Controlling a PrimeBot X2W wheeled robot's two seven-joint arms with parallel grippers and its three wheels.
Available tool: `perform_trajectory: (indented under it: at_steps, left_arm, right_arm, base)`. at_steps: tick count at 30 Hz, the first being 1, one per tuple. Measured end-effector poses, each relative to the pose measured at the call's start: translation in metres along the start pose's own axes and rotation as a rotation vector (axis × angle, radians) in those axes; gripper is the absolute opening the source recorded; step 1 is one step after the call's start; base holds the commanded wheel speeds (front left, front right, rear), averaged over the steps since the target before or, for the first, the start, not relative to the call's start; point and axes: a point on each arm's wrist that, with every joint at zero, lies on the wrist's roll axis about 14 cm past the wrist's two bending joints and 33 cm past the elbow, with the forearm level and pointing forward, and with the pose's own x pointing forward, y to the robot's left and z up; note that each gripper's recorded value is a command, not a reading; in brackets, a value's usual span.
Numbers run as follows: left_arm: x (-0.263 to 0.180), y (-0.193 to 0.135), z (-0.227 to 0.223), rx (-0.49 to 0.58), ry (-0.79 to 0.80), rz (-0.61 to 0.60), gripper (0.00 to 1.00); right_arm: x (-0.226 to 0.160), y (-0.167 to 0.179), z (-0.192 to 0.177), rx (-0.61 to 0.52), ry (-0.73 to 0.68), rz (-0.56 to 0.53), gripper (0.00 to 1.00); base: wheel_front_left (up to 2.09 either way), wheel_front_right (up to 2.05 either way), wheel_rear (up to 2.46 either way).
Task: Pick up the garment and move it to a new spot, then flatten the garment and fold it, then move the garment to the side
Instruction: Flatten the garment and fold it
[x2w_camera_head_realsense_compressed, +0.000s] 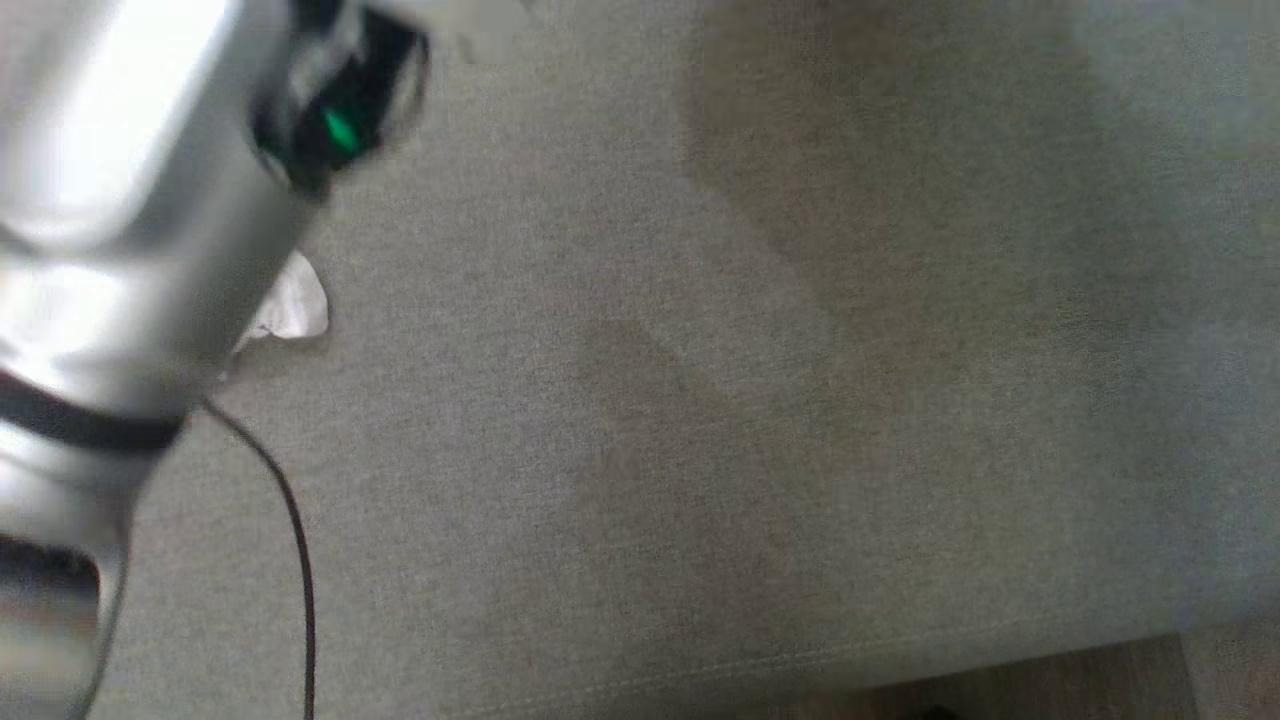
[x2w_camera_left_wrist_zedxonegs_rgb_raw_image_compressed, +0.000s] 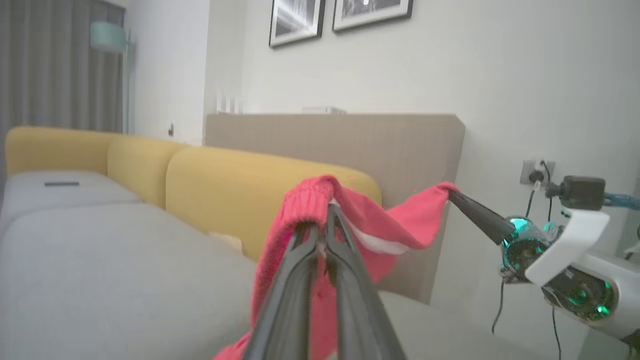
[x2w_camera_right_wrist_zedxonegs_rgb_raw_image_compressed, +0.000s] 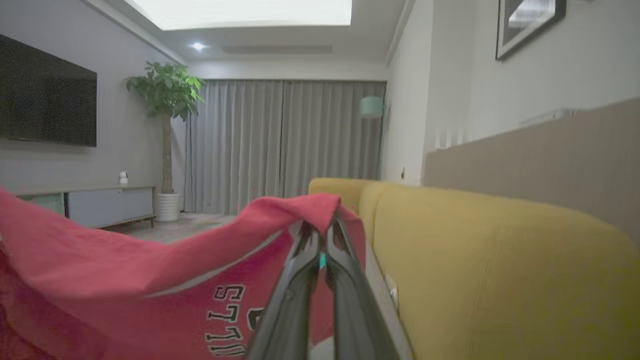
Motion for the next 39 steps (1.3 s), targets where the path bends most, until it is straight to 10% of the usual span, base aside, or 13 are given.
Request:
perform_trajectory:
  at_steps: [9,26,39]
  left_arm:
    - [-0.108,-0.048,-0.145,-0.255,0.32,0.044,0.0]
    - [-0.221,-0.16,-0.148,-0.375,0.486,0.044,0.0]
    - [-0.185,-0.132,-0.109,-0.525,0.273,0.184,0.0]
  right_arm:
    - [-0.111,0.028,-0.134,0.162,0.347,-0.051,0.0]
    - [-0.265,0.017,-0.07,0.189,0.499,-0.23,0.0]
    - [-0.244,0.032,-0.097,0.26,0.597,-0.213,0.0]
  base:
    - [0.0,0.0,0.0]
    - [0.0,0.0,0.0]
    - [0.0,0.0,0.0]
